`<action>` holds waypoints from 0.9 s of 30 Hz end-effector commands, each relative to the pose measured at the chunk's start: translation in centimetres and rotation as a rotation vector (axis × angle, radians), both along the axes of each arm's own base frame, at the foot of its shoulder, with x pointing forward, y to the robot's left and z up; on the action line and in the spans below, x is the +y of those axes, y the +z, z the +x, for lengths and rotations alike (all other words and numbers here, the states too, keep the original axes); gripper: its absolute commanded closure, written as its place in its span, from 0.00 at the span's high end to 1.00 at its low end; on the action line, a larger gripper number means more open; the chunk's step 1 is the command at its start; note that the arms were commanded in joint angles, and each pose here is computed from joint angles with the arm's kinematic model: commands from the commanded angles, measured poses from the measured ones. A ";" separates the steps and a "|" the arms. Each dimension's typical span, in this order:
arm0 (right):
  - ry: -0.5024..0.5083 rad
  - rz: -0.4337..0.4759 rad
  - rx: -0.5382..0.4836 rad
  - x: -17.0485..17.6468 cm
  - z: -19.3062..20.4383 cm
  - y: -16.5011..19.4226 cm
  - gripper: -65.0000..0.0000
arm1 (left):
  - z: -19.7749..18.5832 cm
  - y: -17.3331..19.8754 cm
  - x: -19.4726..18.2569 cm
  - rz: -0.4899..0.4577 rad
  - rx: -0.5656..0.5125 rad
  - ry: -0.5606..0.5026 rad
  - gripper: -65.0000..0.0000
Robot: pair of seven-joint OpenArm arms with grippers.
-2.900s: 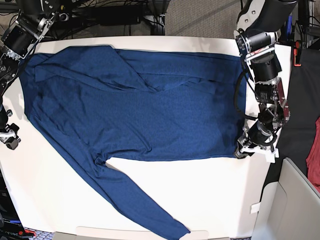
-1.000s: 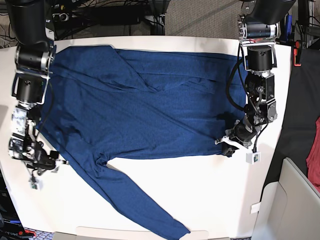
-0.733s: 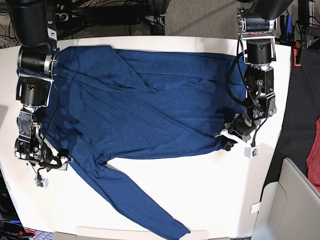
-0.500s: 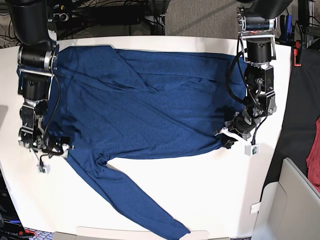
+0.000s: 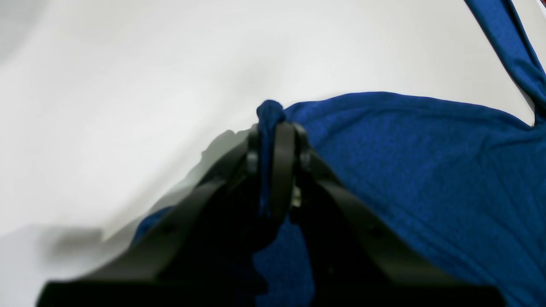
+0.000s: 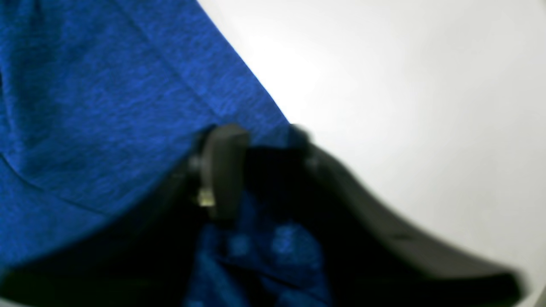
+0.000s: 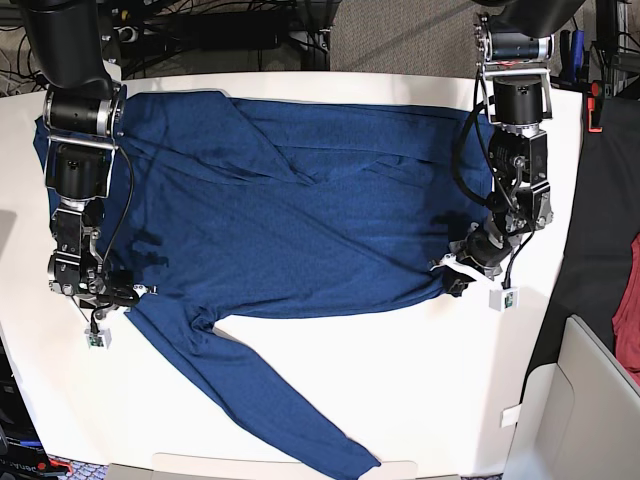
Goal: Fold the T-shirt properly
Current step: 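Grasp the shirt side edges with both grippers, then pull both side edges apart and fold them inward toward the collar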
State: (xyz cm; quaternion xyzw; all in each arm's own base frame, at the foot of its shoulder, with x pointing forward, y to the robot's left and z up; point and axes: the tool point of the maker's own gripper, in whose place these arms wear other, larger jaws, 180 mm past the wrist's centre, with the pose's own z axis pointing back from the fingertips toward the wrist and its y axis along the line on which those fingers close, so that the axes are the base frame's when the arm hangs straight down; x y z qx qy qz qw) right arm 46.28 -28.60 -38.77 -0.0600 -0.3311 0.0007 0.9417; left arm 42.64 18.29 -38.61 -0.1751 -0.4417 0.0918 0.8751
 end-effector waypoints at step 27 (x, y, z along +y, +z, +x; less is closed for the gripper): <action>0.124 -0.123 -0.134 -3.3 -10.4 9.2 0.01 | -4.7 6.8 3.2 0.079 -0.176 0.045 0.00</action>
